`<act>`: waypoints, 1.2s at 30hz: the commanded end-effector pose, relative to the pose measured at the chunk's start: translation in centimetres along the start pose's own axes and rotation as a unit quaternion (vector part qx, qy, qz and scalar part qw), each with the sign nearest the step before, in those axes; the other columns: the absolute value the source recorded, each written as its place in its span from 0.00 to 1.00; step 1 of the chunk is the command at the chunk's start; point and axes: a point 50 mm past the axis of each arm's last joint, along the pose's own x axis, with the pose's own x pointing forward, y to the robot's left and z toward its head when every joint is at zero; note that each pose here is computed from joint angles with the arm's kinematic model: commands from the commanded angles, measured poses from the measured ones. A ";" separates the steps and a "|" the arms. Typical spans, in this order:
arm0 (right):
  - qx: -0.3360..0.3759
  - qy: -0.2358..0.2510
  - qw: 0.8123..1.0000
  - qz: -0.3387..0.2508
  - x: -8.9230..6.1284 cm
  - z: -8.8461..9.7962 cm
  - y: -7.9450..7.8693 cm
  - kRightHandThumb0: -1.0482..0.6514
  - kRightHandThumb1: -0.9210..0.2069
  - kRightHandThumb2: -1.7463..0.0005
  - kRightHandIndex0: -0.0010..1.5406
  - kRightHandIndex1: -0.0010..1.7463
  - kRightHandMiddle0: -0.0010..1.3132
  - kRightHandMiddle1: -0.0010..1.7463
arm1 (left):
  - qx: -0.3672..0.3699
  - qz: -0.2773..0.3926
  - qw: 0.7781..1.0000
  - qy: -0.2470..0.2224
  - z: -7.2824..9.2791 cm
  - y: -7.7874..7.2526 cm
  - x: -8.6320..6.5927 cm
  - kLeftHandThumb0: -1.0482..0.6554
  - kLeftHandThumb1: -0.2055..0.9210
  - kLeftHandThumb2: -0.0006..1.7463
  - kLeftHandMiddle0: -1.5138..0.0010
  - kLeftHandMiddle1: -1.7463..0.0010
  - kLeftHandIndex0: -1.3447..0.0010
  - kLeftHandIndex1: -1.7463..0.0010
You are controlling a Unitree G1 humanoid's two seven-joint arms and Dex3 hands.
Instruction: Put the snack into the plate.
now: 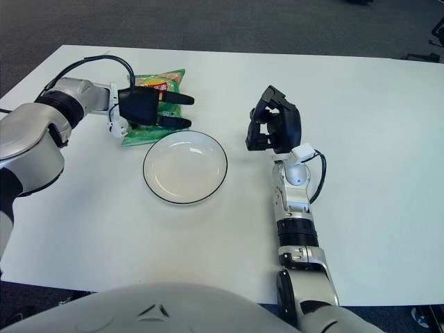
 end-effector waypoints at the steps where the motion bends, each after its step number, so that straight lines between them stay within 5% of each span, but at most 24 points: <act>1: 0.056 0.153 0.984 -0.076 -8.5 -4.5 1.1 0.29 0.69 0.12 0.87 1.00 0.58 1.00 | -0.027 -0.088 0.995 -0.032 0.5 -0.7 0.1 0.18 0.59 0.48 1.00 1.00 1.00 1.00; 6: 0.061 0.154 0.983 -0.075 -8.6 -4.4 1.2 0.29 0.69 0.12 0.87 1.00 0.58 1.00 | -0.050 -0.116 0.992 -0.018 0.6 -1.0 0.3 0.13 0.66 0.43 0.97 0.95 1.00 0.95; 11: 0.067 0.153 0.983 -0.072 -8.7 -4.2 1.3 0.29 0.70 0.12 0.87 1.00 0.59 1.00 | -0.093 -0.140 0.986 0.012 0.8 -1.3 0.6 0.04 0.82 0.29 0.99 0.37 1.00 0.77; 15: 0.068 0.153 0.983 -0.072 -8.8 -4.0 1.4 0.29 0.70 0.11 0.87 1.00 0.59 1.00 | -0.114 -0.148 0.982 0.027 0.8 -1.3 0.7 0.01 0.88 0.26 0.99 0.16 1.00 0.68; 24: 0.075 0.153 0.983 -0.071 -8.9 -3.8 1.4 0.28 0.71 0.11 0.87 1.00 0.59 1.00 | -0.170 -0.152 0.972 0.063 1.0 -1.7 0.5 0.05 0.98 0.28 0.94 0.03 1.00 0.53; 26: 0.076 0.154 0.983 -0.071 -9.0 -3.7 1.4 0.28 0.71 0.11 0.87 1.00 0.60 1.00 | -0.176 -0.150 0.970 0.069 1.1 -1.8 0.4 0.07 0.99 0.31 0.88 0.01 1.00 0.43; 28: 0.077 0.155 0.982 -0.070 -9.0 -3.7 1.4 0.28 0.71 0.11 0.87 1.00 0.60 1.00 | -0.183 -0.144 0.969 0.076 1.1 -1.8 0.4 0.09 1.00 0.32 0.75 0.01 1.00 0.22; 32: 0.078 0.156 0.982 -0.069 -9.0 -3.6 1.4 0.28 0.72 0.10 0.87 1.00 0.60 1.00 | -0.202 -0.131 0.966 0.094 1.3 -2.0 0.2 0.13 0.95 0.38 0.43 0.00 0.52 0.05; 36: 0.080 0.157 0.982 -0.068 -9.0 -3.6 1.3 0.28 0.72 0.10 0.86 1.00 0.60 1.00 | -0.217 -0.119 0.963 0.110 1.2 -2.0 0.2 0.15 0.88 0.47 0.28 0.00 0.25 0.01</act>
